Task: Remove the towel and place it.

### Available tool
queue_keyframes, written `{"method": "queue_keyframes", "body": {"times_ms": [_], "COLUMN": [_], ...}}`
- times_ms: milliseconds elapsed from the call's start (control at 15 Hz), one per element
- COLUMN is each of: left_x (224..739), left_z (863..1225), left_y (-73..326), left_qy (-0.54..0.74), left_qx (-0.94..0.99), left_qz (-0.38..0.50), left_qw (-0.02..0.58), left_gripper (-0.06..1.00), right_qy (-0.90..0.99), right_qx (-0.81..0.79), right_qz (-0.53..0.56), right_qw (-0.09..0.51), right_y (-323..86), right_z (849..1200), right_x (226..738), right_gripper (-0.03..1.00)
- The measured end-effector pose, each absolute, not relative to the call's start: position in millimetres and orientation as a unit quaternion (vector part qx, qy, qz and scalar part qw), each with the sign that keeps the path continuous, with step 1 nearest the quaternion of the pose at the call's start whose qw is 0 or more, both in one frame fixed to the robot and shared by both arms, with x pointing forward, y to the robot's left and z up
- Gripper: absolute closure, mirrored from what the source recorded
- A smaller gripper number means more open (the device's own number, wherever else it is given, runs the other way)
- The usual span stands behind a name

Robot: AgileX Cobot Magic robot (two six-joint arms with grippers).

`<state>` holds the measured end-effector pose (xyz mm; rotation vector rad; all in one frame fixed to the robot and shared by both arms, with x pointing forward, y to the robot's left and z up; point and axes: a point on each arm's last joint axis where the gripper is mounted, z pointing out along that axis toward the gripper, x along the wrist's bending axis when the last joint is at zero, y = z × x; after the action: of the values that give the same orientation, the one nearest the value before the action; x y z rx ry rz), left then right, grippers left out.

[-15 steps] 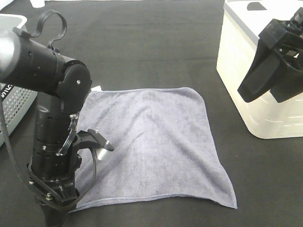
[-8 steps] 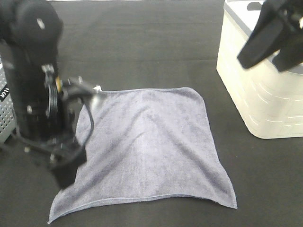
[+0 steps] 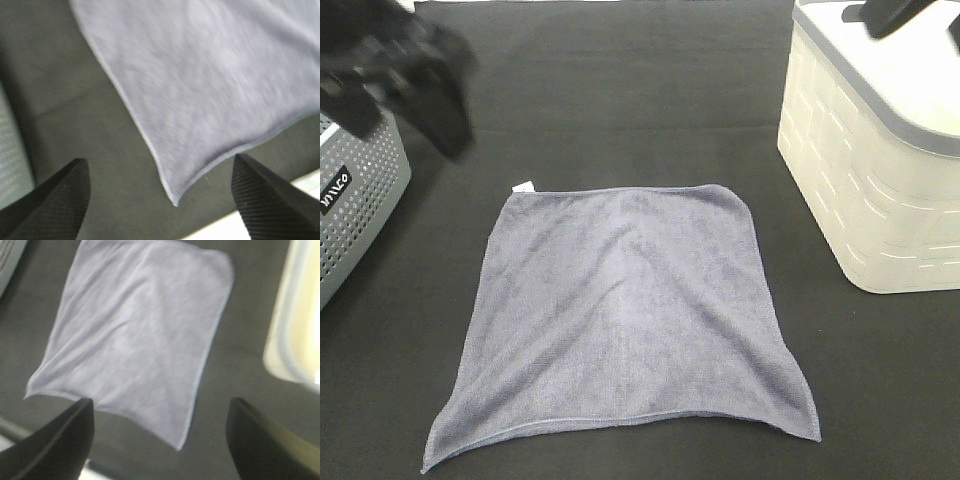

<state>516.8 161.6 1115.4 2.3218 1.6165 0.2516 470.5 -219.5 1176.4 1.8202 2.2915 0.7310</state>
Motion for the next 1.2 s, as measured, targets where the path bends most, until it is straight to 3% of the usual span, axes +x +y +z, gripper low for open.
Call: {"method": "queue_keyframes", "body": {"times_ms": [400,600,800,867,933,1200], "left_x": [496,449,411,375,375,324], "left_z": [1169,1158,1150,1145,1145,1139], "left_y": [292,338,340,334,334,327], "left_qy": [0.699,0.757,0.762,0.756,0.756,0.746], "left_qx": [0.664,0.598,0.588,0.586,0.586,0.571], "left_qz": [0.2,0.218,0.228,0.246,0.246,0.291], "left_qw": [0.176,0.148,0.147,0.159,0.159,0.184], "left_gripper": [0.21,0.21,0.21,0.21,0.21,0.21], "right_qy": [0.677,0.672,0.677,0.676,0.676,0.667], "right_qx": [0.688,0.681,0.669,0.668,0.668,0.657], "right_qz": [0.225,0.244,0.269,0.273,0.273,0.28], "right_qw": [0.133,0.155,0.149,0.151,0.151,0.213], "right_y": [-282,-287,-283,-283,-283,-290], "right_z": [1188,1201,1200,1183,1183,1133], "right_x": [482,459,424,382,382,285], "right_gripper": [0.26,0.26,0.26,0.26,0.26,0.26]}}
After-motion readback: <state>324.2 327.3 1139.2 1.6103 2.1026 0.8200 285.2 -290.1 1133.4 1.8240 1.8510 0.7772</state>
